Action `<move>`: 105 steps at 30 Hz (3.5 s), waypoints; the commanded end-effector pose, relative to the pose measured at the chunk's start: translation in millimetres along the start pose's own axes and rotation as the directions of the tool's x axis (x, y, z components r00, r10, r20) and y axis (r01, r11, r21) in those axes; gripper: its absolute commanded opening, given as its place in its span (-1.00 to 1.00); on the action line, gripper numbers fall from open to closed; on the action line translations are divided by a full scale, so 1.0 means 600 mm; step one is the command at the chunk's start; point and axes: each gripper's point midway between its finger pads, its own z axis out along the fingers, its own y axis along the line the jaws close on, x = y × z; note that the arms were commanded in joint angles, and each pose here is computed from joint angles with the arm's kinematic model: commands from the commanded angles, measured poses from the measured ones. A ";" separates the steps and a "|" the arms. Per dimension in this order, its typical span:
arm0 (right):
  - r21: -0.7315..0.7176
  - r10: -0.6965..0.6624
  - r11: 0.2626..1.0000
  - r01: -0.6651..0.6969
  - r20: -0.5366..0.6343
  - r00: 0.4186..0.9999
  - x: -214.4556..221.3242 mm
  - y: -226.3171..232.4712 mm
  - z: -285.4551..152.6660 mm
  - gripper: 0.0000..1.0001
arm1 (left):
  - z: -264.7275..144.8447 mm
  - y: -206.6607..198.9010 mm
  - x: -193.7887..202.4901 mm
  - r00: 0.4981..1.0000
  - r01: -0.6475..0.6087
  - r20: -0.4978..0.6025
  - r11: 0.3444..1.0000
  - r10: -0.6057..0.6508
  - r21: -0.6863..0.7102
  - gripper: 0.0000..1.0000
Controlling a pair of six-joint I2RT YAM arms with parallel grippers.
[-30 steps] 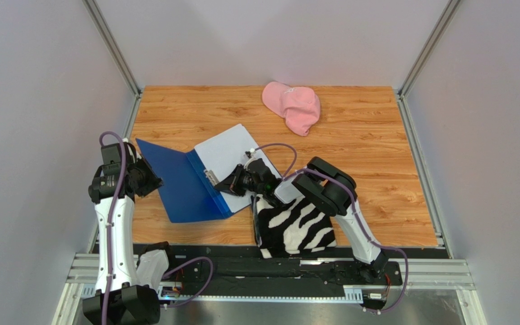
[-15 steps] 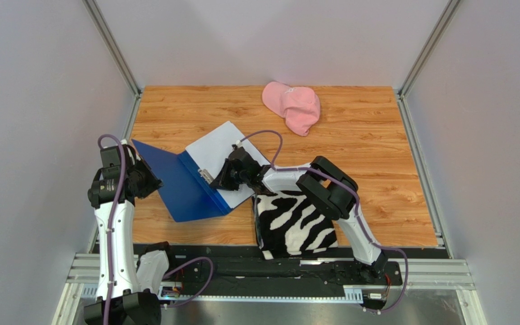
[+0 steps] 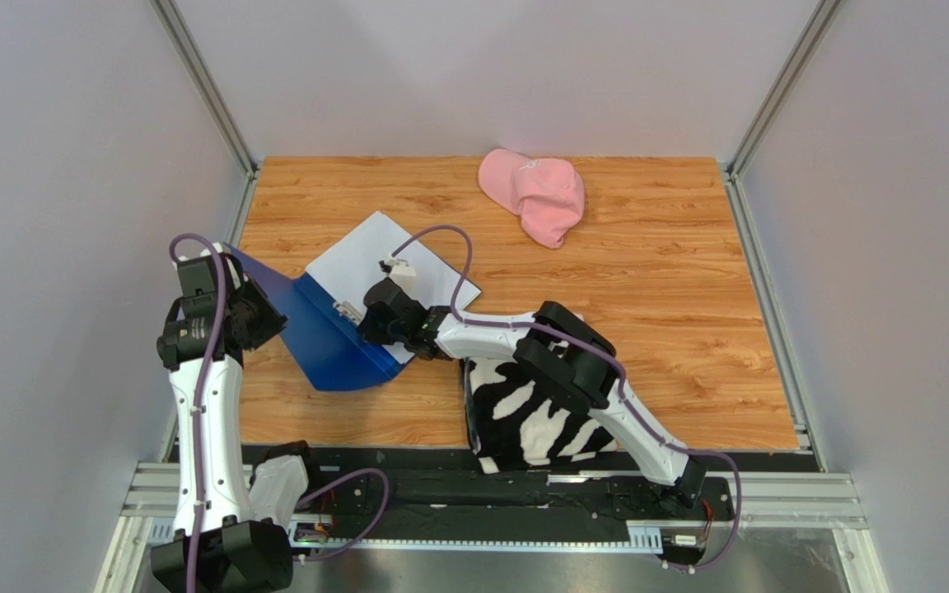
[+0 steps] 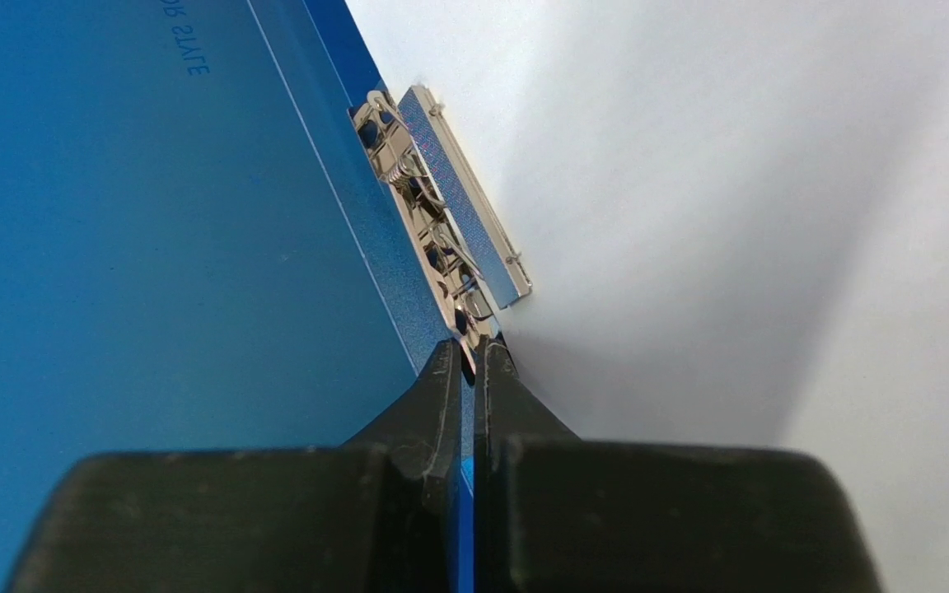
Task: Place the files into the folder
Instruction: Clamp the file and folder with some files.
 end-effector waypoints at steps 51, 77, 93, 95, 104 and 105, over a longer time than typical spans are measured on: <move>-0.049 -0.065 0.998 0.047 -0.538 0.841 0.132 -0.209 -0.076 -0.79 | 0.000 -0.026 0.022 0.999 0.002 -0.036 0.995 0.001 0.098 -1.00; -0.213 0.019 0.964 -0.160 -0.544 0.839 -0.051 -0.102 -0.112 -0.10 | -0.006 -0.029 0.006 0.999 -0.033 -0.014 0.995 0.034 0.097 -1.00; -0.226 0.097 0.936 -0.270 -0.571 0.815 -0.113 -0.037 -0.111 -0.06 | -0.019 -0.047 0.009 0.999 -0.040 -0.020 0.987 0.044 0.158 -1.00; -0.224 0.106 0.934 -0.278 -0.569 0.816 -0.117 -0.035 -0.115 -0.07 | -0.018 -0.047 0.009 0.999 -0.039 -0.017 0.987 0.042 0.158 -1.00; -0.253 0.164 0.894 -0.371 -0.585 0.794 -0.146 0.005 -0.118 -0.23 | -0.014 -0.047 0.011 0.999 -0.037 -0.020 0.986 0.041 0.161 -1.00; -0.254 0.172 0.889 -0.381 -0.585 0.792 -0.149 0.009 -0.117 -0.26 | -0.013 -0.048 0.011 0.999 -0.037 -0.021 0.986 0.041 0.163 -1.00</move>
